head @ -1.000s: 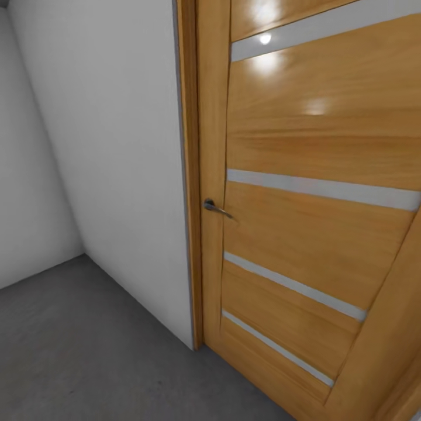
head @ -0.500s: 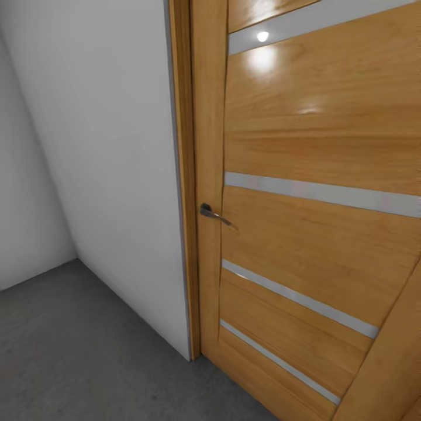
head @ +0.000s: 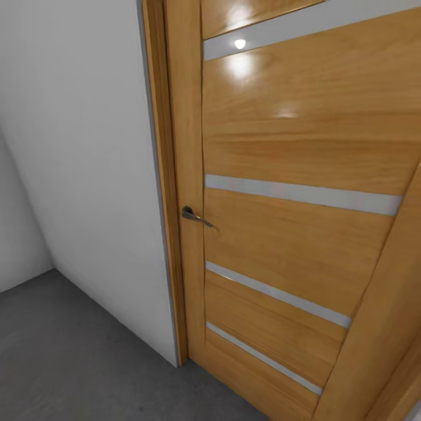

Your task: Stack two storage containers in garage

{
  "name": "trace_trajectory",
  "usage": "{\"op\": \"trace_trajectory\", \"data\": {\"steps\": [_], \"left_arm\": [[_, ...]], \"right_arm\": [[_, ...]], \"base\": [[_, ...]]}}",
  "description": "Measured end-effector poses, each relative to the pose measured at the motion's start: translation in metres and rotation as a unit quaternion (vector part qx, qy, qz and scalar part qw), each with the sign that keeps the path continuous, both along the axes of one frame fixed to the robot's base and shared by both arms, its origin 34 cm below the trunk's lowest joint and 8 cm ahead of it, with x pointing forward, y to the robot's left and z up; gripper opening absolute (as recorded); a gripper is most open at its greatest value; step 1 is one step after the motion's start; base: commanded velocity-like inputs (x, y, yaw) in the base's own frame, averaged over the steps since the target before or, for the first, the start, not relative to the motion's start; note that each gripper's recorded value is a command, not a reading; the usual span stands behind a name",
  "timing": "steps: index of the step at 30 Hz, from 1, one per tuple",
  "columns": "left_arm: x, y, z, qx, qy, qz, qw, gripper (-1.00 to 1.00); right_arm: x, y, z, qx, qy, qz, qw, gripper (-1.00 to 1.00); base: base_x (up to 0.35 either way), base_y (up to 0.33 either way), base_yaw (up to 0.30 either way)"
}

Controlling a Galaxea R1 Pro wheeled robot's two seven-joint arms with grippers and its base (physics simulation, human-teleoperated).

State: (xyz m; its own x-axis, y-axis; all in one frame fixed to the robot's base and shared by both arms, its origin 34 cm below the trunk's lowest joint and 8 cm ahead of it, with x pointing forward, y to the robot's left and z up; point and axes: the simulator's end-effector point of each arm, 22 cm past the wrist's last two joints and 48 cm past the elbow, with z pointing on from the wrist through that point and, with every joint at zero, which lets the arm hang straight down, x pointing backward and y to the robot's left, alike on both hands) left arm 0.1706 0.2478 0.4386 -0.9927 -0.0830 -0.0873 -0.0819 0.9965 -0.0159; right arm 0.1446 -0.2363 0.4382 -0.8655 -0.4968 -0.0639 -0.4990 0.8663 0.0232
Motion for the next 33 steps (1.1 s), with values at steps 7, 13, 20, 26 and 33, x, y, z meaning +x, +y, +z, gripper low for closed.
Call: {"op": "trace_trajectory", "data": {"steps": [7,13,20,26,33], "left_arm": [[0.0029,-0.0001,0.0002,0.000,-0.004,0.000,1.0000,1.00],[0.0036,0.0000,0.0003,0.000,-0.005,0.000,1.0000,1.00],[0.0037,-0.0001,0.0003,0.000,-0.005,0.000,1.0000,1.00],[0.0038,-0.0001,0.0003,0.000,-0.005,0.000,1.0000,1.00],[0.0038,0.0000,0.0003,0.000,-0.005,0.000,1.0000,1.00]], "right_arm": [[0.0029,0.0000,0.0001,0.000,-0.004,0.000,1.0000,1.00],[0.0036,-0.0001,0.0001,0.000,-0.005,0.000,1.0000,1.00],[0.0037,0.0001,0.0001,0.000,-0.005,0.000,1.0000,1.00],[0.0036,0.0001,0.0001,0.000,-0.005,0.000,1.0000,1.00],[0.0036,0.0002,0.0001,0.000,-0.005,0.000,1.0000,1.00]], "base": [[0.000,0.000,-0.169],[0.000,0.000,-0.040],[0.000,0.000,-0.165],[0.000,0.000,-0.243],[0.000,0.000,-0.243]]}}
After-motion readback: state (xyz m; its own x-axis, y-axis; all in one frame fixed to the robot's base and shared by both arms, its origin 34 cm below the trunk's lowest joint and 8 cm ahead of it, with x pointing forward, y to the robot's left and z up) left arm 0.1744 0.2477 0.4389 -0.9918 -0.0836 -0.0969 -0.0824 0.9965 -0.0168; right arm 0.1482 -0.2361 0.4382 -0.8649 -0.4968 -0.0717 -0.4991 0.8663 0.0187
